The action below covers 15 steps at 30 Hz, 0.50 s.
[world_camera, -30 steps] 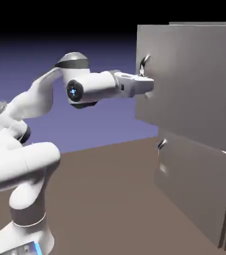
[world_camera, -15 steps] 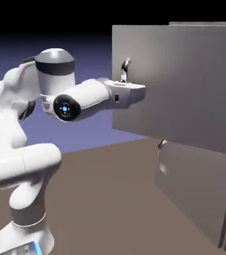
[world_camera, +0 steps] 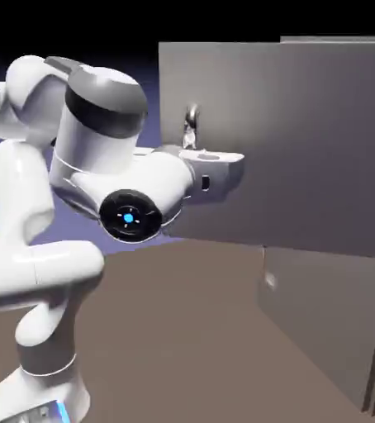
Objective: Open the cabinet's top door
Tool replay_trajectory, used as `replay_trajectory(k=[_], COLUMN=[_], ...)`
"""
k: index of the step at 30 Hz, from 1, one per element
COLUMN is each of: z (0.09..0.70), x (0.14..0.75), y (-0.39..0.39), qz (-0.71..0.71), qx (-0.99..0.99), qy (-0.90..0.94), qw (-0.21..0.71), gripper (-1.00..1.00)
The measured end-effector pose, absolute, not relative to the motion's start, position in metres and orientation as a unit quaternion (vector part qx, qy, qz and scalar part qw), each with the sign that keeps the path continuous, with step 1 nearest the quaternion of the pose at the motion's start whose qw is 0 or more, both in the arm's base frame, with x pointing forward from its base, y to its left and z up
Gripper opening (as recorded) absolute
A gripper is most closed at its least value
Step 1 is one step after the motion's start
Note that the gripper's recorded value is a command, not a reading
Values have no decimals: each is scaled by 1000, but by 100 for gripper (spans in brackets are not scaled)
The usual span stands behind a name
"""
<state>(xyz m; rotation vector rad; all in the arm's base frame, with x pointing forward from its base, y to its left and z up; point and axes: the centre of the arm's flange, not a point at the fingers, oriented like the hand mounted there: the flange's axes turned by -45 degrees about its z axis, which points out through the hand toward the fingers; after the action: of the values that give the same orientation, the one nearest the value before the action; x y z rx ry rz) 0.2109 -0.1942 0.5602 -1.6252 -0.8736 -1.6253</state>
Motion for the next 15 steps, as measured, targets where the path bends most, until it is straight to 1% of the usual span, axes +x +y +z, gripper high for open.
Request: replay_trajectory(k=[15], z=[560], x=[205], y=[-318], qz=[-562], qx=[-562], qy=[-429], qw=[429], gripper=[-100])
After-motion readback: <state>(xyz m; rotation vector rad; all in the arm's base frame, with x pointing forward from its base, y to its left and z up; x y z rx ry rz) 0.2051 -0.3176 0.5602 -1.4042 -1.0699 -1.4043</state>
